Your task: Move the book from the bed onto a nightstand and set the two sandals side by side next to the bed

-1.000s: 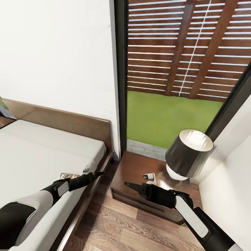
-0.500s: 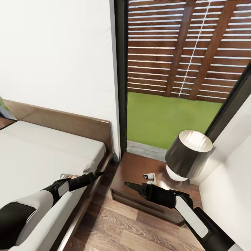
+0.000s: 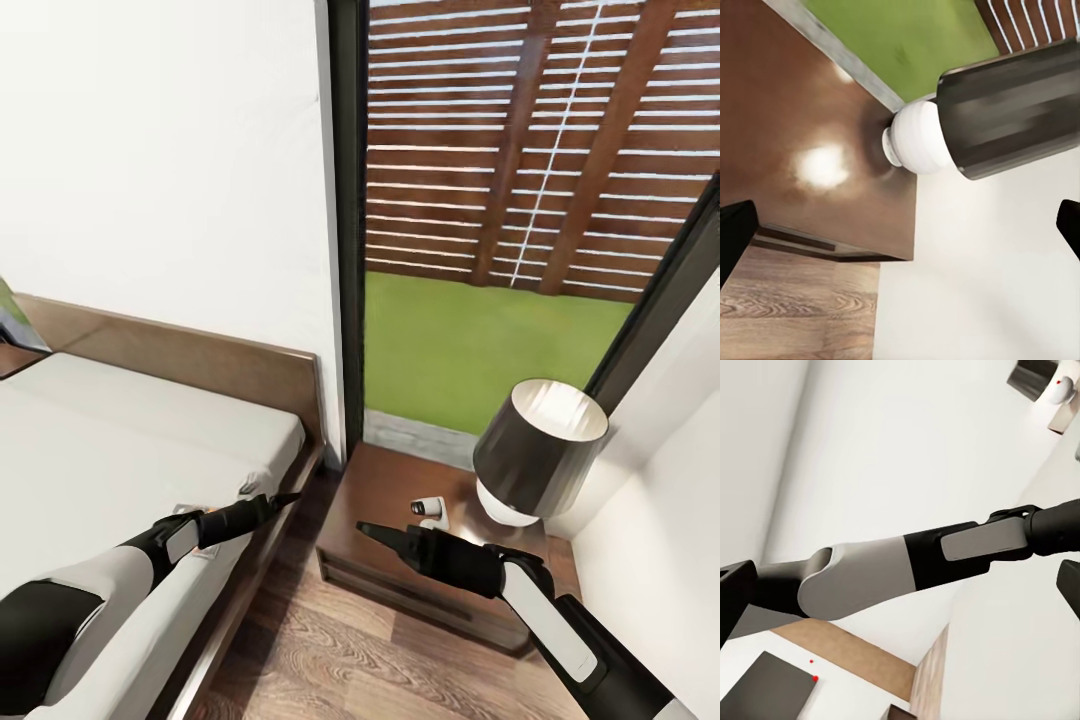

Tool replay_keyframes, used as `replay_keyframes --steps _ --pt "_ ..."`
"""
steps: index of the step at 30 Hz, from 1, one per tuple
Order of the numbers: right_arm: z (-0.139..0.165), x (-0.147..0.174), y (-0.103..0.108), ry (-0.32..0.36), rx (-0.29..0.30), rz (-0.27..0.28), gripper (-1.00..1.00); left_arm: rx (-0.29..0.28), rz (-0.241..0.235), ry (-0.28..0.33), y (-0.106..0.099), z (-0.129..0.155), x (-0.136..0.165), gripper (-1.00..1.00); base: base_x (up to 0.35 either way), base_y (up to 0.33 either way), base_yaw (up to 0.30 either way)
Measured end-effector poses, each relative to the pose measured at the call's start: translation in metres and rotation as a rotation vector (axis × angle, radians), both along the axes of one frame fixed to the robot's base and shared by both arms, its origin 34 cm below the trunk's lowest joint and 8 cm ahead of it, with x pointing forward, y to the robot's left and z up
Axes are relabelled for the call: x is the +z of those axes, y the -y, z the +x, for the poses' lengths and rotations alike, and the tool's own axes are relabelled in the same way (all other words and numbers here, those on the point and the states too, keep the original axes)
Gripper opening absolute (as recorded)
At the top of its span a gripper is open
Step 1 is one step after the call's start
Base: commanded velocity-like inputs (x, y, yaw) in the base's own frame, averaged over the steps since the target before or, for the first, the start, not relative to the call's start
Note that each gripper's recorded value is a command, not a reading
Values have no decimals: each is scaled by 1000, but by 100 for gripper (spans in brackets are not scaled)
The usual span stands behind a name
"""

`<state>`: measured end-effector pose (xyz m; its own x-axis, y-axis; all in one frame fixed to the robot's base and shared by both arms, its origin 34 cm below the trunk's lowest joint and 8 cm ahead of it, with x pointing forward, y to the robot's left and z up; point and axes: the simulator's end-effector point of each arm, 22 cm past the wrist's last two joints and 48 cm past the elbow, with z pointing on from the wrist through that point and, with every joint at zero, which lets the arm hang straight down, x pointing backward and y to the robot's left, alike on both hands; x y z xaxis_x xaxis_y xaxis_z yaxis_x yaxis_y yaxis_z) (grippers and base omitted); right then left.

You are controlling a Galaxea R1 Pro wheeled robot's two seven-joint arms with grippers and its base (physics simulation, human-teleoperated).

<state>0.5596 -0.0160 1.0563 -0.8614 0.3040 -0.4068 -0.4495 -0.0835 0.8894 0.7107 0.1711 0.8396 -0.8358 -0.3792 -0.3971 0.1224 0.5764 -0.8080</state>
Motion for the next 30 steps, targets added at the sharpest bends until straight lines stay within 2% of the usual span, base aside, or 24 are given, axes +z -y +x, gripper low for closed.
replay_keyframes --steps 30 --pt "-1 22 1 67 -18 -1 100 1 -1 49 0 7 29 100 0 0 0"
